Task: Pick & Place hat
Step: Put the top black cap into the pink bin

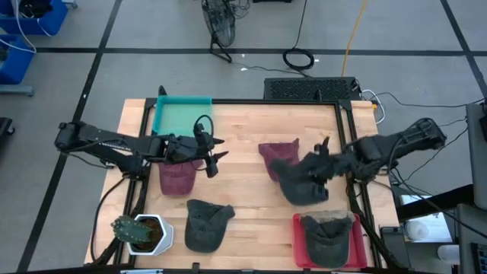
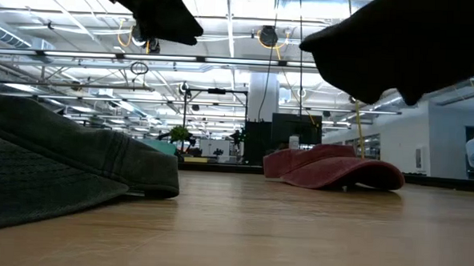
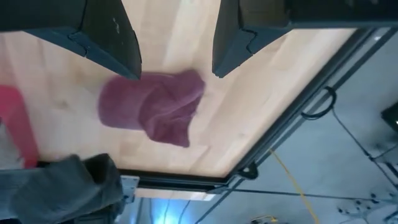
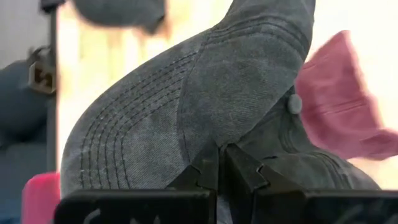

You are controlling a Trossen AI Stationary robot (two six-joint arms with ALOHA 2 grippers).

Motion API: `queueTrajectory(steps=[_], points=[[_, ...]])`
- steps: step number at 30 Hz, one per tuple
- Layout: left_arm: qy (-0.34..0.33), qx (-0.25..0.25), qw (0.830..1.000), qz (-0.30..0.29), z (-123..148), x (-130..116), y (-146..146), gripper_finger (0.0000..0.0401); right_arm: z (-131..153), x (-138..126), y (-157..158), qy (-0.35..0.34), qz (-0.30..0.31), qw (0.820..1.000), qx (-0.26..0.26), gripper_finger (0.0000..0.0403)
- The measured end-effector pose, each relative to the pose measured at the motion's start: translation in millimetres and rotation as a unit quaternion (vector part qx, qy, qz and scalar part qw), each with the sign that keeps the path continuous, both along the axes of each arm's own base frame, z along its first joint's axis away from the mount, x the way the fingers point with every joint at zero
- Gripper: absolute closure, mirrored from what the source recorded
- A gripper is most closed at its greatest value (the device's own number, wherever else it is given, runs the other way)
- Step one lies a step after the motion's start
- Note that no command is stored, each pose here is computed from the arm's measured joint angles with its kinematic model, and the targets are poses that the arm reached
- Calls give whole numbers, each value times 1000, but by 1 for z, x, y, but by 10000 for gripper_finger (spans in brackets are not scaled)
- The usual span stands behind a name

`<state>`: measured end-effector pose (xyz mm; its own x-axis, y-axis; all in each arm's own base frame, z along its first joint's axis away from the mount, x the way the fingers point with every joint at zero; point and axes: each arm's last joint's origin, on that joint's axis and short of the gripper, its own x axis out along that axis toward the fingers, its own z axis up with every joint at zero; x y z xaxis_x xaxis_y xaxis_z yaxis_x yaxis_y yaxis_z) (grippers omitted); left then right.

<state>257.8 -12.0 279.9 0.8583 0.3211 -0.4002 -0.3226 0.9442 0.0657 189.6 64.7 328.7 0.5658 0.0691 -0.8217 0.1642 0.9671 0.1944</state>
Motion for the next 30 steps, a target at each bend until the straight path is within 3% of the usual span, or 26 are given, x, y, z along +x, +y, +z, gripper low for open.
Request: queueTrajectory(steps=[4,11,21,30], points=[[1,0,1000,-16,0,-1,-8,201,-7,0,25,22,15,999,23,397],[-1,-5,1000,-26,0,-1,-15,201,-9,-9,46,78,-1,989,124,397],[0,1,1000,-29,0,-1,-15,201,27,-24,51,115,-38,973,197,397],[0,1,1000,-29,0,-1,-15,201,32,-36,68,191,-87,937,281,397]])
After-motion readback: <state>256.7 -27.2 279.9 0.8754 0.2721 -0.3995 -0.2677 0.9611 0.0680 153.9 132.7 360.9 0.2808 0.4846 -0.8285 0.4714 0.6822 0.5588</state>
